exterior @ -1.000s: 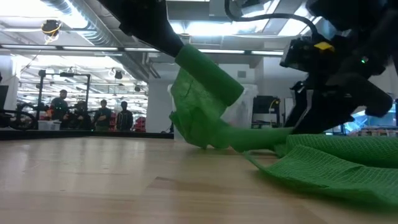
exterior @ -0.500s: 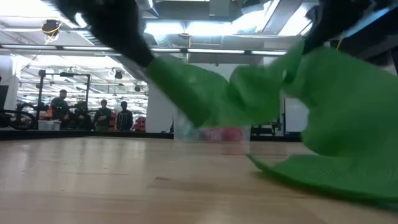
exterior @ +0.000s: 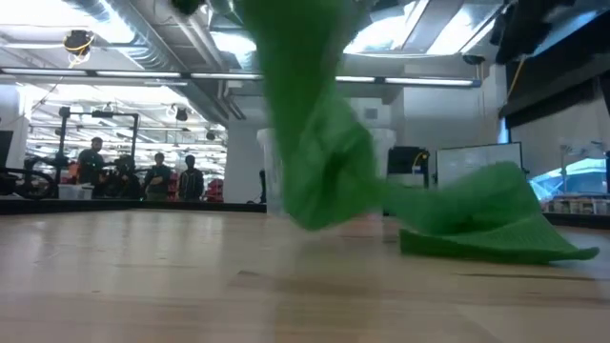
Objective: Roll bandage
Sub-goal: Roll the green bandage
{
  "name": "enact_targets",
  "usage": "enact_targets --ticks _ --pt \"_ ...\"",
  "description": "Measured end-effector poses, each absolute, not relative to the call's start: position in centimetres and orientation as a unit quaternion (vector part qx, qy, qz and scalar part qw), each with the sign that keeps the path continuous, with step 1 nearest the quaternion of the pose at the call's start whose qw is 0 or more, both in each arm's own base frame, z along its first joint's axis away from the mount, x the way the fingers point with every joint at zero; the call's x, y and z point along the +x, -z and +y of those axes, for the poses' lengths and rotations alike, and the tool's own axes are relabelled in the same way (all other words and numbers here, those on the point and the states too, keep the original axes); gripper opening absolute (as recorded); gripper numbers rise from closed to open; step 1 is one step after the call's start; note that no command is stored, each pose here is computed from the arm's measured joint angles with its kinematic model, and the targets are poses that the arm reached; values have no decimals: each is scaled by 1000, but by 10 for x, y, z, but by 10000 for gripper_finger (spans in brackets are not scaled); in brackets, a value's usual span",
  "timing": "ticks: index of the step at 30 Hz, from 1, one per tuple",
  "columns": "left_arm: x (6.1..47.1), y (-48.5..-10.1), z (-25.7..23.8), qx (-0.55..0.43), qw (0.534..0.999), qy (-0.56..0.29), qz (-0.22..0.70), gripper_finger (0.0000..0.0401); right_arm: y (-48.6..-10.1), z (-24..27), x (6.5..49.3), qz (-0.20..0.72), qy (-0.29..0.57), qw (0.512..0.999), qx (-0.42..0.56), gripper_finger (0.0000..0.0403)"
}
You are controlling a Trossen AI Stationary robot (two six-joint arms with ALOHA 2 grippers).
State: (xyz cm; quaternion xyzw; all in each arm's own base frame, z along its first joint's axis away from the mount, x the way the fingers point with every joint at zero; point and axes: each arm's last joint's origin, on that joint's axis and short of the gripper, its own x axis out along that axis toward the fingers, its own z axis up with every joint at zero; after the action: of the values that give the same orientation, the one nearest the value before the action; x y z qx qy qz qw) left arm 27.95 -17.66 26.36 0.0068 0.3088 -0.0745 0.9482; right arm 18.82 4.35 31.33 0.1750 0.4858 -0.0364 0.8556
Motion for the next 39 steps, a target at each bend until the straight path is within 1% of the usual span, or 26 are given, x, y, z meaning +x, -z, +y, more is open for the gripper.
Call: enact_targets --ticks 1,3,6,10,13,16,20,21,24,26,28,31,33,35,39 --pt "281 -273 -177 1 954 91 286 2 -318 43 189 477 25 860 180 208" --pt "283 -290 -175 5 963 110 247 2 -326 45 194 439 14 883 166 231" --pt "284 -315 -169 24 975 121 185 2 -330 59 204 362 -8 926 108 253" --pt "277 -350 -155 30 986 118 114 2 -325 88 211 264 -73 961 36 265" --pt "268 -364 -144 28 989 108 92 2 -320 106 207 222 -69 972 19 263" --pt "267 -368 -136 29 994 69 84 2 -304 119 203 233 -37 971 33 257" --pt "271 -370 -124 35 996 11 77 2 -254 139 207 274 12 961 20 241" --pt "273 -370 -121 33 996 1 77 2 -248 145 209 272 22 962 19 234" --pt "277 -371 -111 15 997 -21 73 2 -238 164 216 242 46 969 25 216" --pt "278 -371 -107 9 997 -29 74 2 -227 172 223 224 76 972 12 205" --pt "279 -371 -105 10 997 -33 74 2 -214 174 230 209 133 969 -15 194" --pt "279 -371 -105 10 997 -34 74 2 -197 171 243 177 215 960 -12 180" --pt "280 -371 -103 10 996 -36 75 2 -191 171 251 169 223 960 -1 173" --pt "280 -370 -102 10 996 -38 77 2 -196 174 257 172 208 963 -5 170" --pt "282 -370 -97 13 995 -54 78 2 -216 184 258 234 127 964 -24 170"
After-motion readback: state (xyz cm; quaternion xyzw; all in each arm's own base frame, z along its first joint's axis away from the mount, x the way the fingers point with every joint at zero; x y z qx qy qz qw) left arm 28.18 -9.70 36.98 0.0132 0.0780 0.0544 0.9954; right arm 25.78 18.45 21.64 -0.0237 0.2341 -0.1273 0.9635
